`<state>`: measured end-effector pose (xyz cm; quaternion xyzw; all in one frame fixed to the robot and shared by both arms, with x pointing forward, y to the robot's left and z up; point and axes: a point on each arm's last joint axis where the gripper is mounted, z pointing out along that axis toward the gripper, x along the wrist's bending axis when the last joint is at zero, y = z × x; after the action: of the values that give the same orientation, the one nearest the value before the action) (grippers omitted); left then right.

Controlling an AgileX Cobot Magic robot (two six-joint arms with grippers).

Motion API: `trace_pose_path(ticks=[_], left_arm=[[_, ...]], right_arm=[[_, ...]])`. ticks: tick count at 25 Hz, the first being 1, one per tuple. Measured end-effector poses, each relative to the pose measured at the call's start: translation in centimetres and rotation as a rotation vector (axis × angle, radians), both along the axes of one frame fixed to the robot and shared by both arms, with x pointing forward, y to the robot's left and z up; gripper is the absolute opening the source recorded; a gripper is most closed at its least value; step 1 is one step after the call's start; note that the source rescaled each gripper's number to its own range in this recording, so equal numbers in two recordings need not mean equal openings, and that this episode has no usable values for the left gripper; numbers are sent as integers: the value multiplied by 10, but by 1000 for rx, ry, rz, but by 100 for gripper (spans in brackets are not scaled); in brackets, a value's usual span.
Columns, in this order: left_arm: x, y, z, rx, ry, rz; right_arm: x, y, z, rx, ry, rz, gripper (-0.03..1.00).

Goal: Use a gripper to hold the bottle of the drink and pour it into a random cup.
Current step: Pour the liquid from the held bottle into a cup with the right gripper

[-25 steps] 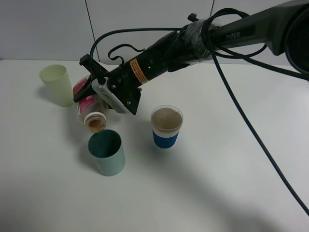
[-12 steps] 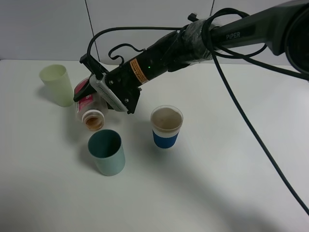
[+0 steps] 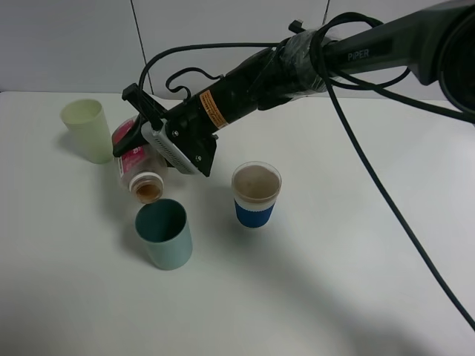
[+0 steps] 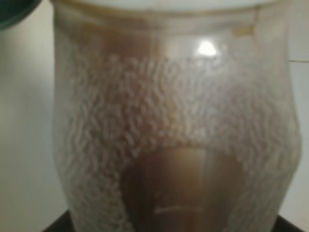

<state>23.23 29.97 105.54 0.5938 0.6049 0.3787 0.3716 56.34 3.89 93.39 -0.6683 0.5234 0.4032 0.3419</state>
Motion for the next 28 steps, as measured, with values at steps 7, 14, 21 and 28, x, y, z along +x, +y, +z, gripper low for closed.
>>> trace_pose_path(ticks=[7, 14, 21, 28], left_arm=[[0, 0, 0, -1, 0, -1], [0, 0, 0, -1, 0, -1], [0, 0, 0, 0, 0, 0], [0, 0, 0, 0, 0, 0]], right_arm=[[0, 0, 0, 10, -51, 25, 0], [-1, 0, 6, 19, -67, 29, 0], [-1, -1, 13, 29, -81, 30, 0], [-5, 3, 13, 45, -154, 79, 0]])
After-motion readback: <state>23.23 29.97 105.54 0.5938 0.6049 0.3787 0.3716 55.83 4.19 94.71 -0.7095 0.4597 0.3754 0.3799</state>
